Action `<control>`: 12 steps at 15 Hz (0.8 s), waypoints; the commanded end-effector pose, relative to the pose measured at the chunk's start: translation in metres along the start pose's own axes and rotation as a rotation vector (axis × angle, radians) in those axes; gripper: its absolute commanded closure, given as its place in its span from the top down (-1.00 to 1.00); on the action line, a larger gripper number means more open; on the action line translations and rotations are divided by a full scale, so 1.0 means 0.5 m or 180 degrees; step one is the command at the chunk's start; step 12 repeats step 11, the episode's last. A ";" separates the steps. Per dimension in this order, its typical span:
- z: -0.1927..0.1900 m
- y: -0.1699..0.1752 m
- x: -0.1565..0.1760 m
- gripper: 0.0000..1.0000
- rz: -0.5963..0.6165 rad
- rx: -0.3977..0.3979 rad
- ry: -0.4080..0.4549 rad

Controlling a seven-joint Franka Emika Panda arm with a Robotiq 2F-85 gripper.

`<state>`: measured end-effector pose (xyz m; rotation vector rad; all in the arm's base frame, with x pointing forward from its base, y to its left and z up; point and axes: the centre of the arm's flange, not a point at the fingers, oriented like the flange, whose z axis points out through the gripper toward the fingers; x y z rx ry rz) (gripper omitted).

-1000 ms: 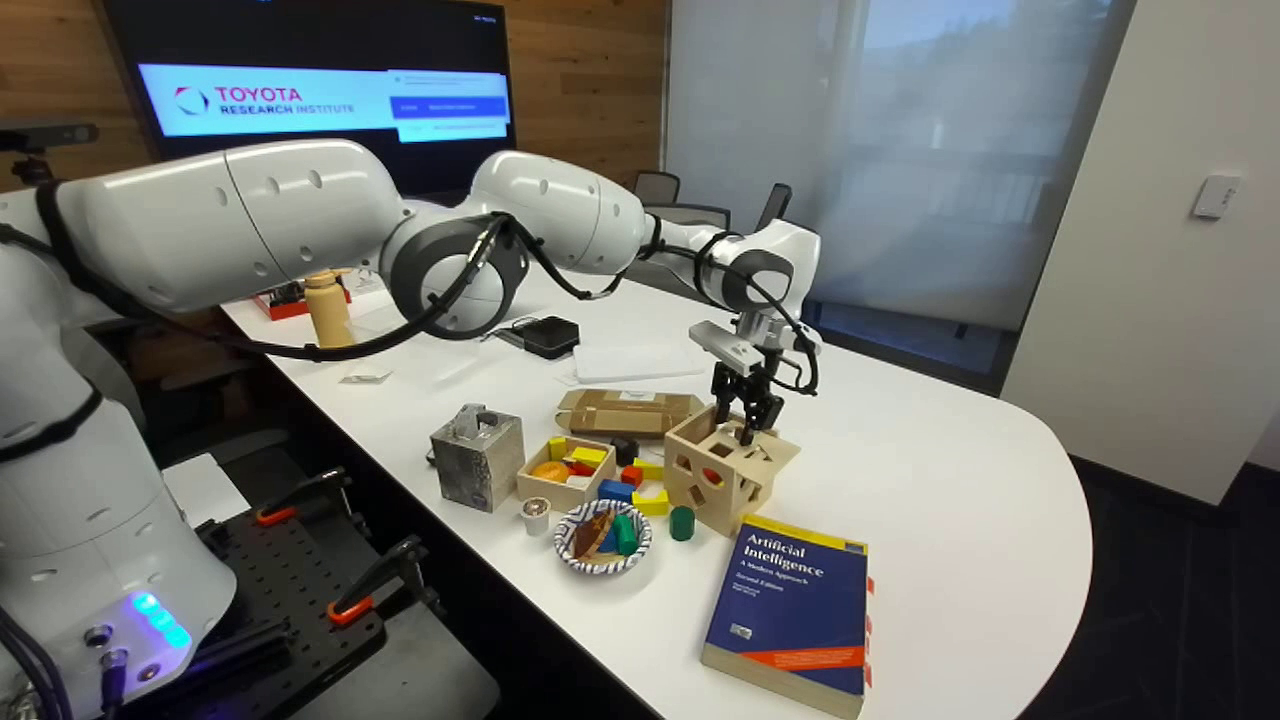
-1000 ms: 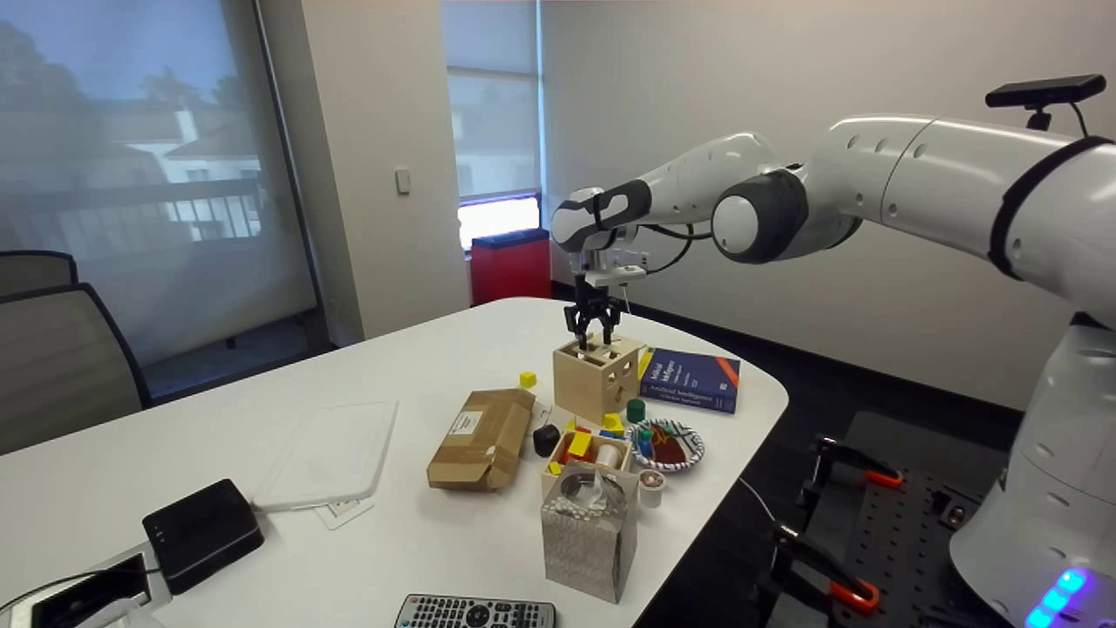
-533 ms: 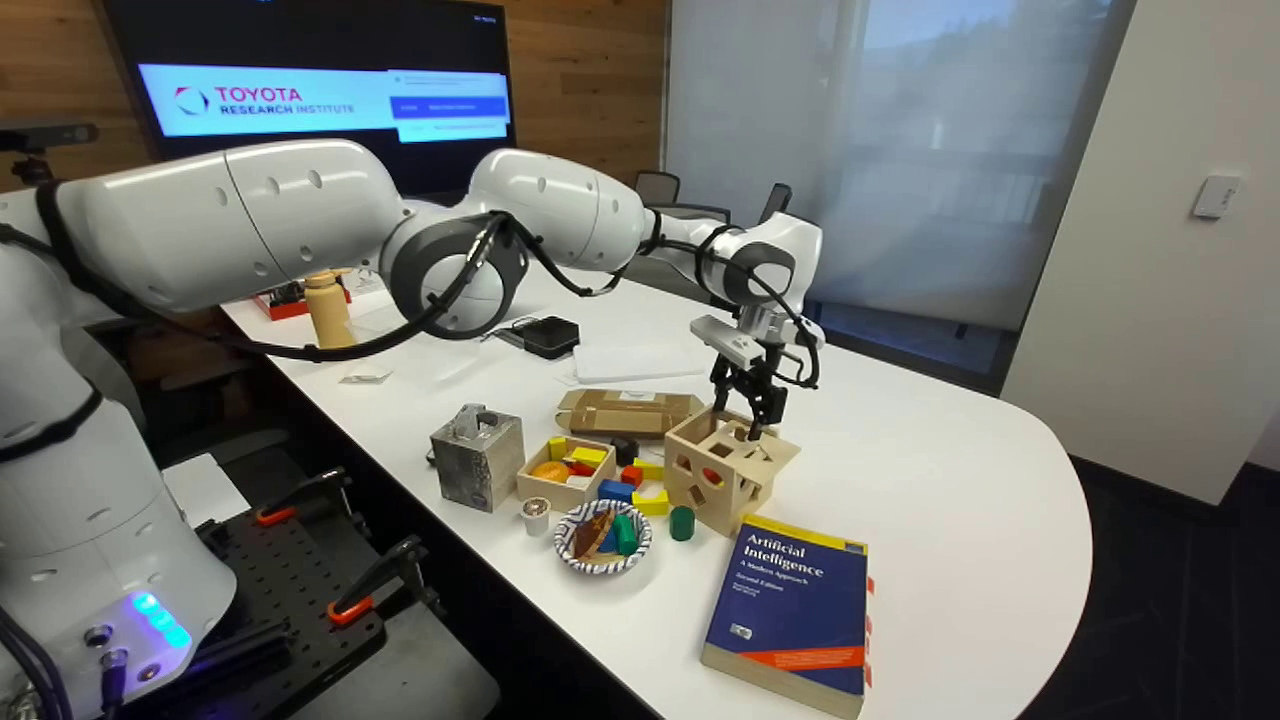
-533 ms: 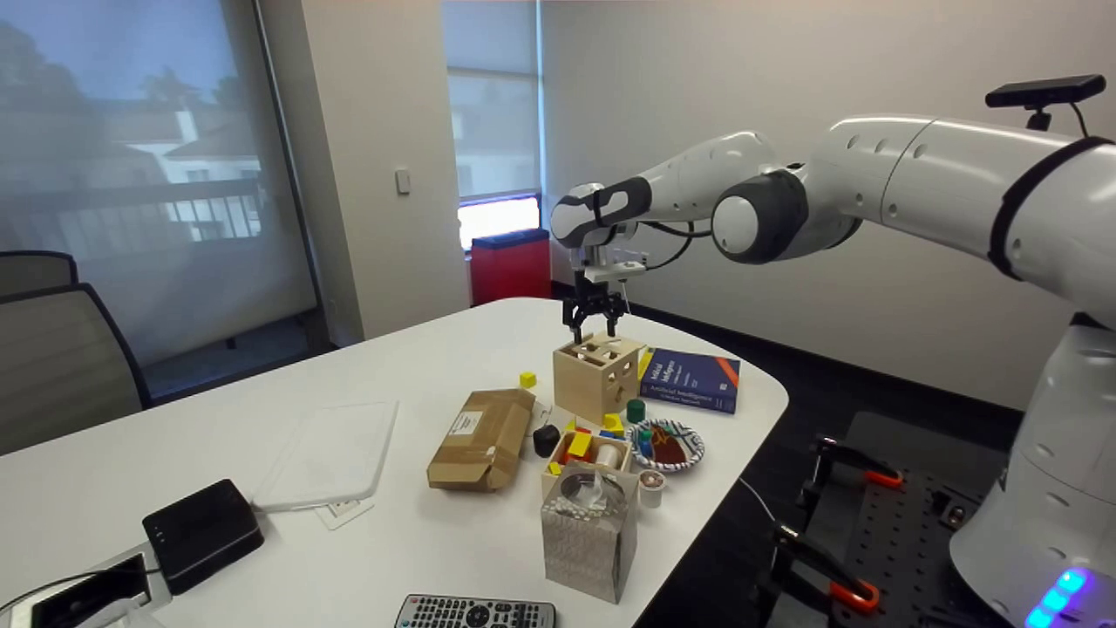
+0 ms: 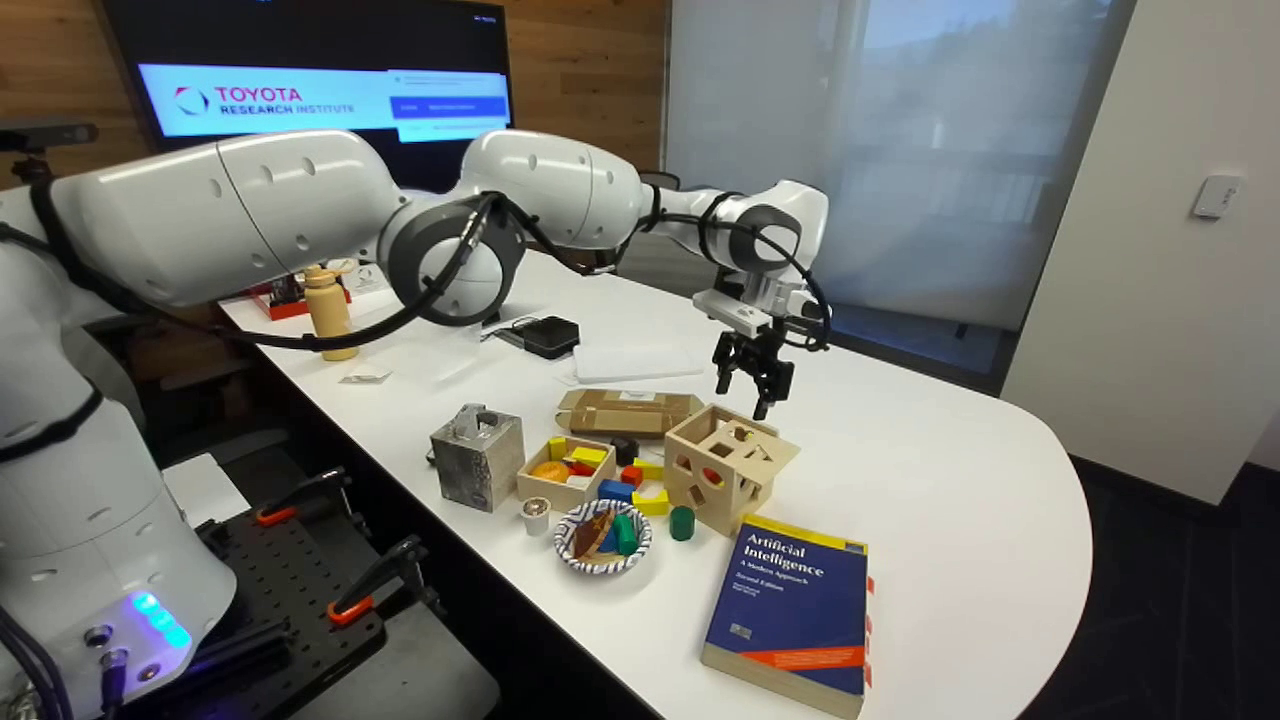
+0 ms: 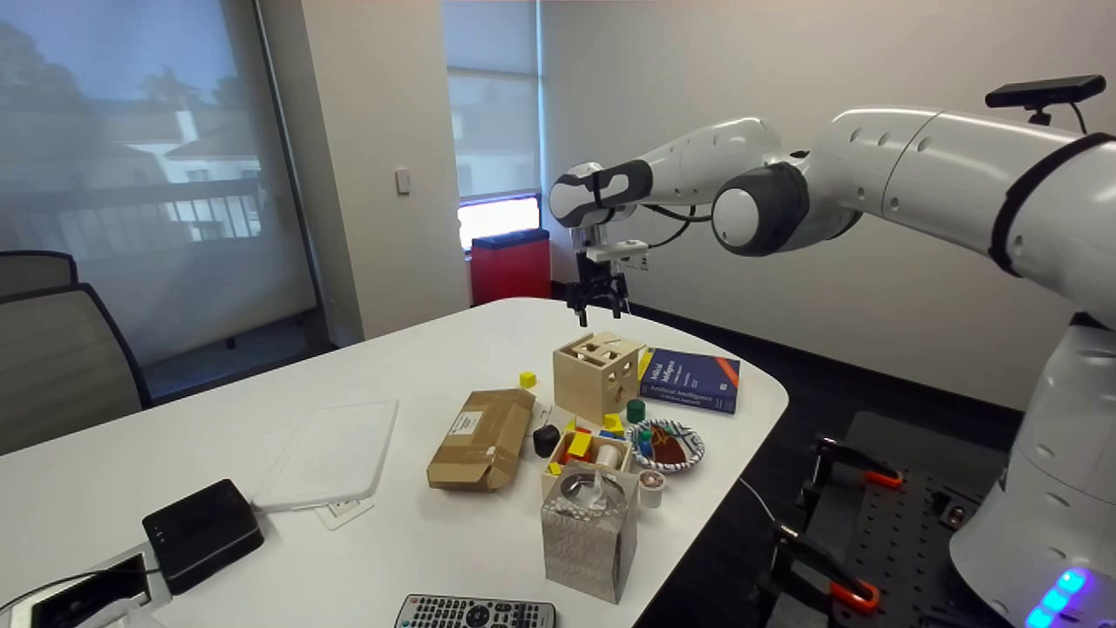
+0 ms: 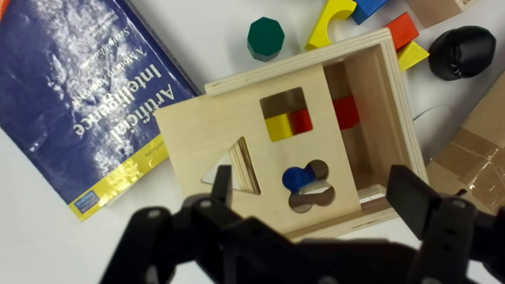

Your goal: Place the blue cube in the wooden box through the lid cutting

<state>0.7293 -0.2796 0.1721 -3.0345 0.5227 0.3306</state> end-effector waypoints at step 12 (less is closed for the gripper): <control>-0.168 0.029 -0.145 1.00 -0.0072 -0.0396 0.0012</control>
